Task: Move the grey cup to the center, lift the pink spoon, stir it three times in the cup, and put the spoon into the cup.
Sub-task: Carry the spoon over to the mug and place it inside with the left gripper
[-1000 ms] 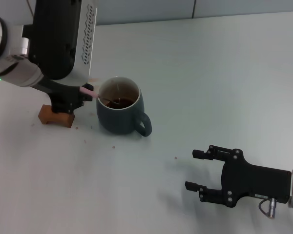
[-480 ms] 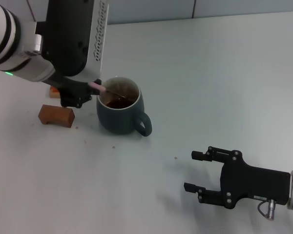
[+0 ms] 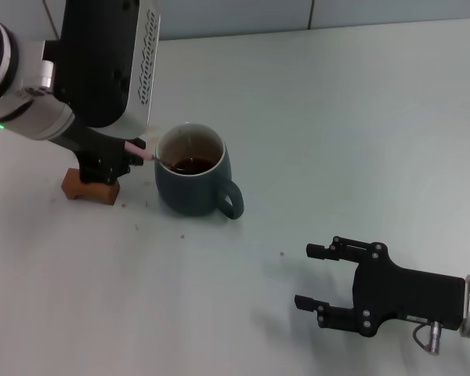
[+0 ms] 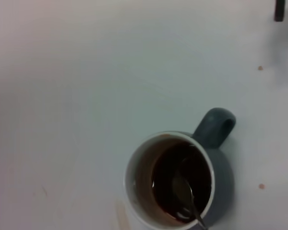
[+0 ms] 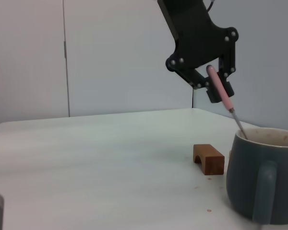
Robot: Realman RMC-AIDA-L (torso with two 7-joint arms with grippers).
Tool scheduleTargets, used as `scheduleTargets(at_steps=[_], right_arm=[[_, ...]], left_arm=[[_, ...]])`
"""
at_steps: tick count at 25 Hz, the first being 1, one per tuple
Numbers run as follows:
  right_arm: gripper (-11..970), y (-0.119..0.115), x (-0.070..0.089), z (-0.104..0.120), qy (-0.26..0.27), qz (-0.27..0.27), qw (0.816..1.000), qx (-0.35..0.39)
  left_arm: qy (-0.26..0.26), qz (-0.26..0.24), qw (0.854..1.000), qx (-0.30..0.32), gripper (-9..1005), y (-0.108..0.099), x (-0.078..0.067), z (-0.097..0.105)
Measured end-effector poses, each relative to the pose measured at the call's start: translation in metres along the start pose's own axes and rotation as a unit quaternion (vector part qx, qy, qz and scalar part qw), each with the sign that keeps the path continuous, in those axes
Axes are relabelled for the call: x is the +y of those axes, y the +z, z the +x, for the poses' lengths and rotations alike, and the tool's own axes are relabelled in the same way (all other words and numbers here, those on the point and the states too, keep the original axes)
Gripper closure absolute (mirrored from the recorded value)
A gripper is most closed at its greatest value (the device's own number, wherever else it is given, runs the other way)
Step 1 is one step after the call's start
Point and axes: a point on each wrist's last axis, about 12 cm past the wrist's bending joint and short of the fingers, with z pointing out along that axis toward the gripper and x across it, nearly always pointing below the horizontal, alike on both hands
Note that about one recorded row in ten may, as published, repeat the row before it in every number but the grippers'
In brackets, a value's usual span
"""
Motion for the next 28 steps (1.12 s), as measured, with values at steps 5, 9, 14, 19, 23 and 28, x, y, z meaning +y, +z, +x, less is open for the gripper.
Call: scheduleTargets(at_steps=[5,9,14,19,23,28], right_arm=[[242,0.0,0.0,0.0,0.0,-0.001,1.0,0.0],[242,0.0,0.001,0.0,0.0,-0.001,1.0,0.001],[242,0.0,0.001,0.001,0.001,-0.002,1.0,0.001],[242,0.0,0.002,0.001,0.002,-0.002,1.0,0.0],[243,0.0,0.002,0.001,0.003,-0.002,1.0,0.0],[243,0.0,0.002,0.001,0.003,-0.002,1.0,0.0]], left_arm=[[0.008,0.0,1.0,-0.016,841,0.0,0.0,-0.006],[0.009,-0.01,1.0,-0.024,840,0.004,0.003,-0.009],[0.001,-0.023,0.999,-0.022,838,0.007,0.007,-0.008],[-0.009,-0.018,1.0,-0.009,837,0.006,0.007,-0.001],[-0.016,-0.007,1.0,-0.004,836,0.004,0.004,0.003],[-0.014,0.003,1.0,-0.016,835,0.001,0.001,0.0]])
